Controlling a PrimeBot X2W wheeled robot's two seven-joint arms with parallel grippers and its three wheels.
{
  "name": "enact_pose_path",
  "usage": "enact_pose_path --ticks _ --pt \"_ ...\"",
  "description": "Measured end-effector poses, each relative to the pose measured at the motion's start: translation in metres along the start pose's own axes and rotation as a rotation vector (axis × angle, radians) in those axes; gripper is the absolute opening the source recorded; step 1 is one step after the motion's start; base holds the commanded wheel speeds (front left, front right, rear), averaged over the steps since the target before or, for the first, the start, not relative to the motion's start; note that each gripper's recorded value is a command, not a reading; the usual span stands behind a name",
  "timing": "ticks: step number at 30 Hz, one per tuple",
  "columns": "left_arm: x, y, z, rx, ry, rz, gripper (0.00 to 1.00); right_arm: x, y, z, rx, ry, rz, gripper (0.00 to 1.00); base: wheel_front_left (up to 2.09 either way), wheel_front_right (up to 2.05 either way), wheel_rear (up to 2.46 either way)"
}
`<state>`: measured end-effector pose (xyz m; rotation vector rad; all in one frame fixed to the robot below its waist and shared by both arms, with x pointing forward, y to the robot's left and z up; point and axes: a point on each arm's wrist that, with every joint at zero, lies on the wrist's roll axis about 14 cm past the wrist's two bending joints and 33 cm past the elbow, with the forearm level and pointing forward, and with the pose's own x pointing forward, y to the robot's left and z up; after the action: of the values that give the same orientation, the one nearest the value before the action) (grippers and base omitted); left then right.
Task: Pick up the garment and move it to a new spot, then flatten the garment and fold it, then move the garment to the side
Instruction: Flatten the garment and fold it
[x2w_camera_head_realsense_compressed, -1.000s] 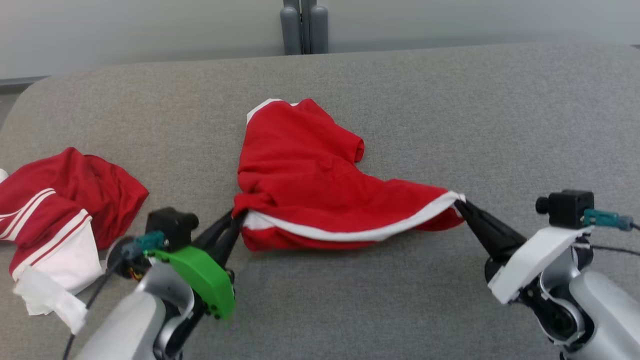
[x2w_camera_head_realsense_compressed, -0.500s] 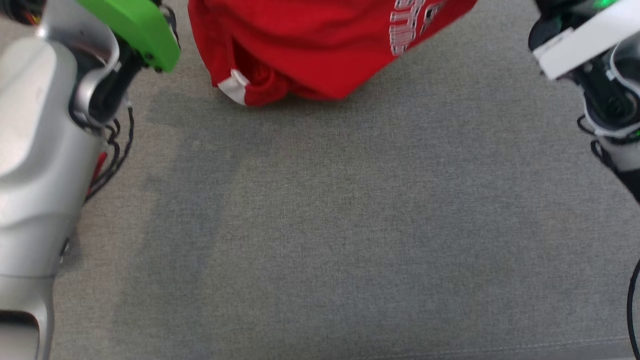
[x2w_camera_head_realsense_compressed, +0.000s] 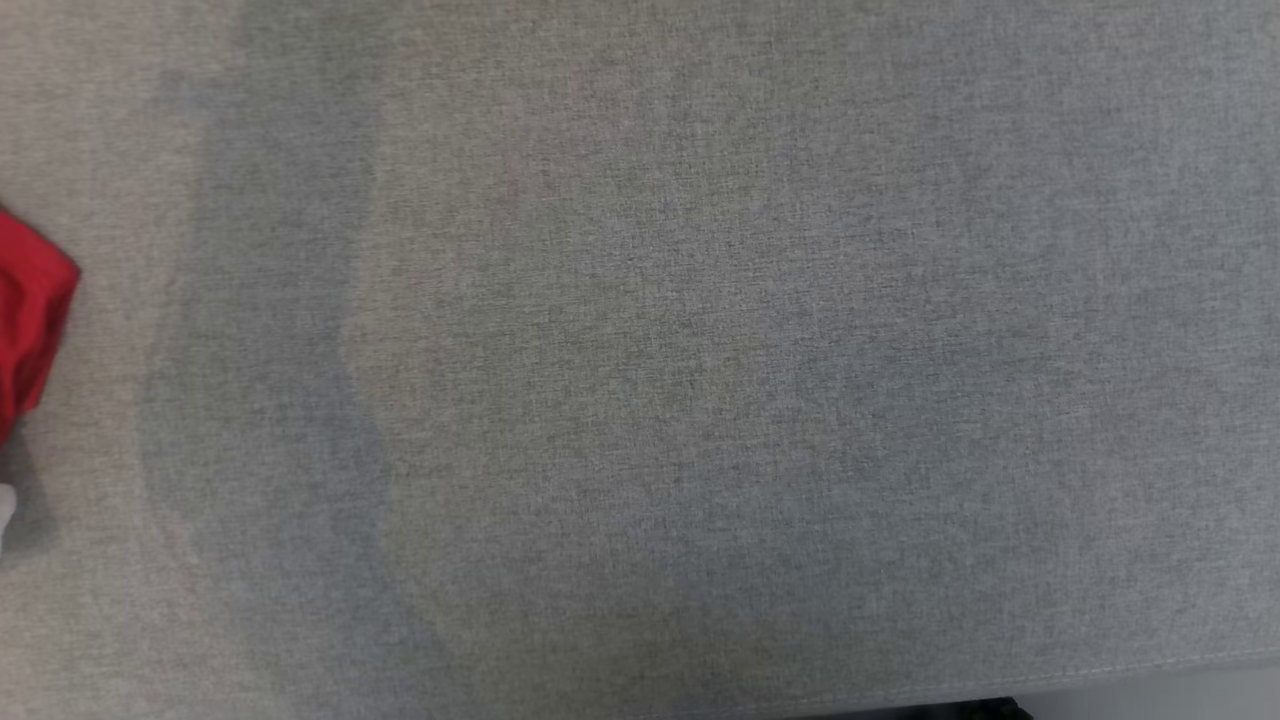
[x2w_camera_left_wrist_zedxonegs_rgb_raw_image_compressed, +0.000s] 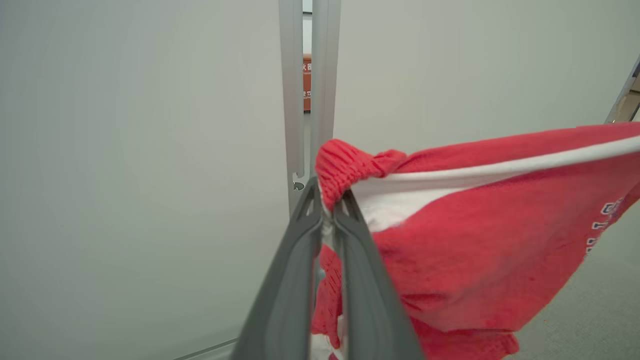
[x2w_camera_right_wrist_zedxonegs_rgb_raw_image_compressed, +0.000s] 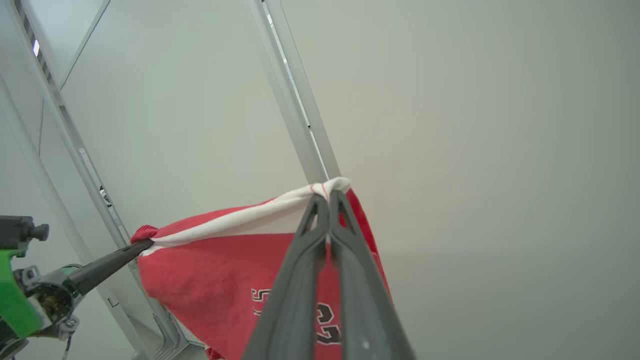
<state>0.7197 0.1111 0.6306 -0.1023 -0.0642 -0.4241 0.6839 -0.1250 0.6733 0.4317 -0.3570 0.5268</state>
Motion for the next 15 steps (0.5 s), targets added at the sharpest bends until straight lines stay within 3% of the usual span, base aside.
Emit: enact_pose_path --ticks 8,13,15 --pt "0.013 -0.010 0.002 -0.034 -0.022 -0.026 0.00 0.005 -0.008 0.030 -0.089 -0.061 -0.002 0.00 0.00 0.00 0.00" --pt "-0.005 -0.013 -0.030 -0.072 0.070 -0.028 0.00 -0.020 -0.006 -0.006 -0.096 0.079 -0.004 0.00 0.00 0.00 0.00" --pt "-0.019 -0.020 -0.052 -0.141 0.137 -0.036 0.00 -0.035 -0.001 -0.027 -0.076 0.175 -0.003 0.00 0.00 0.00 0.00"
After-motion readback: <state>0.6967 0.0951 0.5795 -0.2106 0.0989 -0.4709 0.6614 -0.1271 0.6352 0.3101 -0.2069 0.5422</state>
